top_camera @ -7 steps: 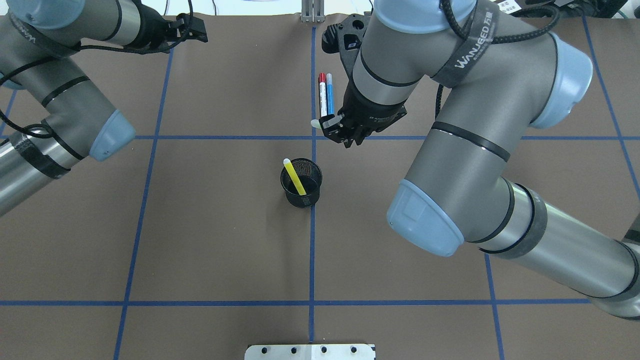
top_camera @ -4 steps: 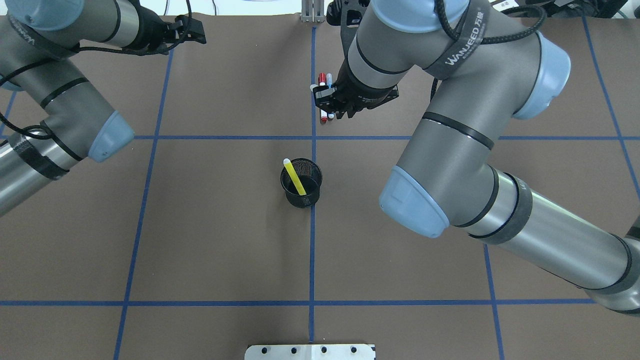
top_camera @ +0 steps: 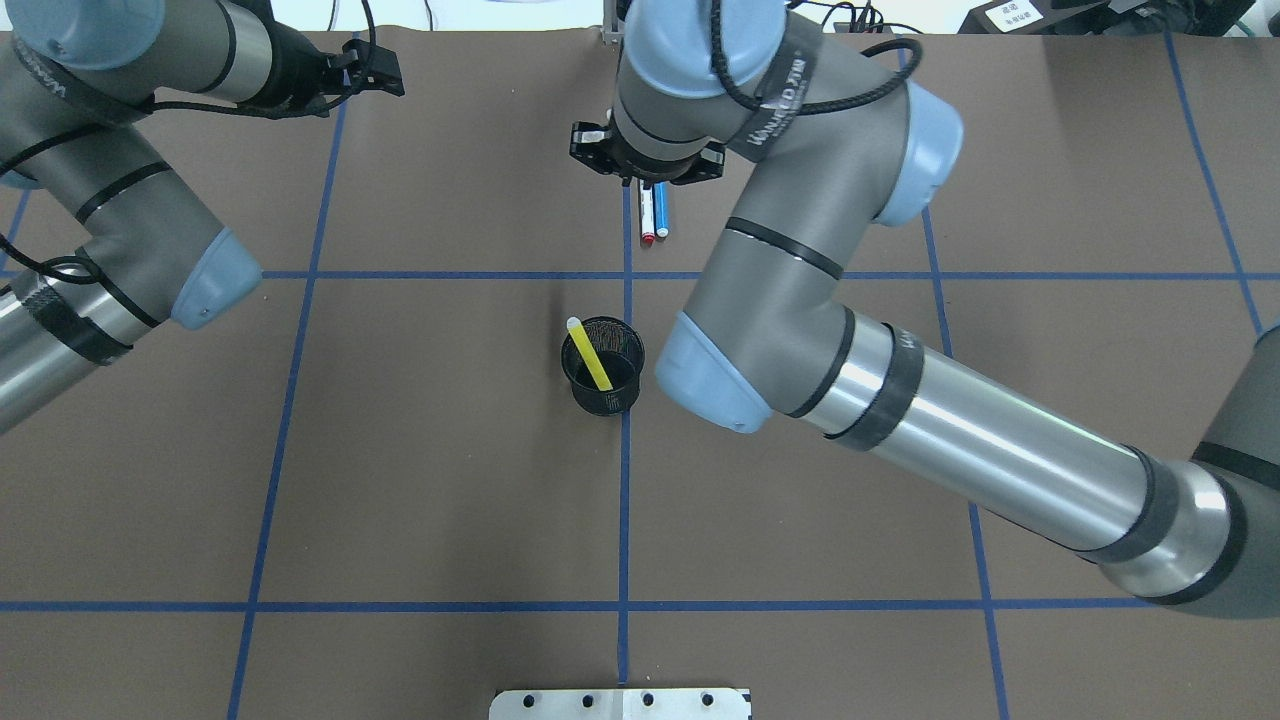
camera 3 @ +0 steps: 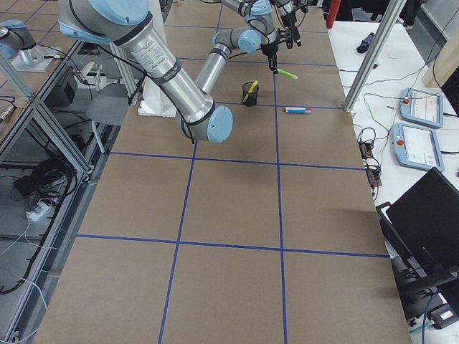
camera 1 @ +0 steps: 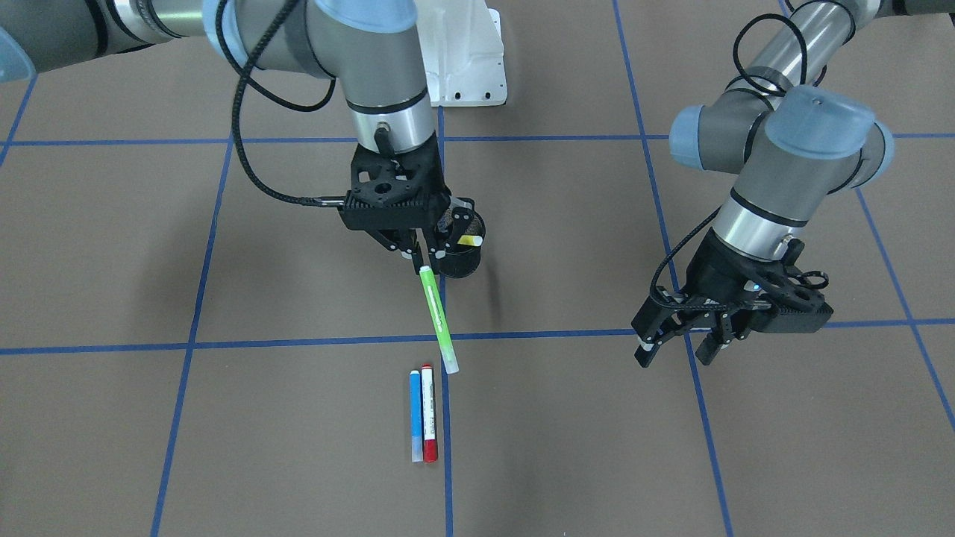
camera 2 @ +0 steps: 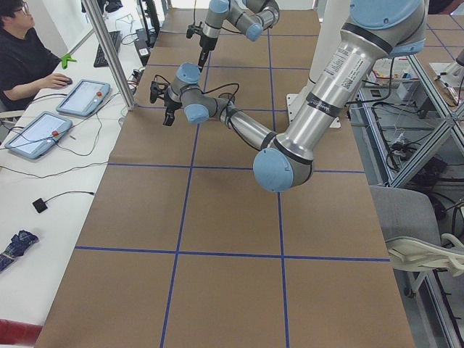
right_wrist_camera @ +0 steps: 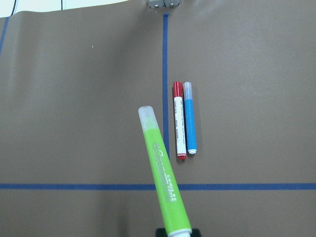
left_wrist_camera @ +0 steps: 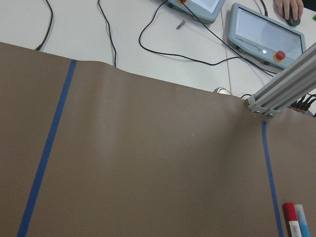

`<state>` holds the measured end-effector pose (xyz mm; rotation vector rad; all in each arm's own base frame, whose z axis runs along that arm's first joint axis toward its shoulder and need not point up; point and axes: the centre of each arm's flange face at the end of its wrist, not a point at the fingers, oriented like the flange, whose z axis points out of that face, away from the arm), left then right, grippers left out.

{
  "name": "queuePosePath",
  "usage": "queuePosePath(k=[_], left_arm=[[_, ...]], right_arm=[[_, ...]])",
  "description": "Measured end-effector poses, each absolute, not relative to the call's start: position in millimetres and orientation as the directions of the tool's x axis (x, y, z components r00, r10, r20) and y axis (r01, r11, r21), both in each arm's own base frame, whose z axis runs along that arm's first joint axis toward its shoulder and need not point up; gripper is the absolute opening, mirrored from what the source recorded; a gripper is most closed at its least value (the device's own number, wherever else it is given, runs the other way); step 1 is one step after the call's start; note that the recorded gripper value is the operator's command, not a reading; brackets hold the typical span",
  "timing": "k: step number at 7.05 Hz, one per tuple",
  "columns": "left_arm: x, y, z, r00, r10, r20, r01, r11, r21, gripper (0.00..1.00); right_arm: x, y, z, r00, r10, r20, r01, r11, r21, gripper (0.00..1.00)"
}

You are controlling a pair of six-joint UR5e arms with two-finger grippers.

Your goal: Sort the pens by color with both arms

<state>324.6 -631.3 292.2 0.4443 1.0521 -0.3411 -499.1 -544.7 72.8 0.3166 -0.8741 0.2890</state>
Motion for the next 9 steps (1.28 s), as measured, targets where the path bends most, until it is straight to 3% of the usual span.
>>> queuePosePath(k=[4,9], left_arm=[[324,-630,302,0.466,-0.067,-0.882,0.471,0.863,0.183,1.00],[328,-633,311,0.477,-0.078,-0.876,0.467,0.866,0.177,1.00]], right_arm=[[-595,-606,108,0.623,0.198,0.757,-0.483,0.859,0.173,0.00],[-653,-592,158,0.677,0.187,0.712,-0.494,0.832,0.252,0.00]])
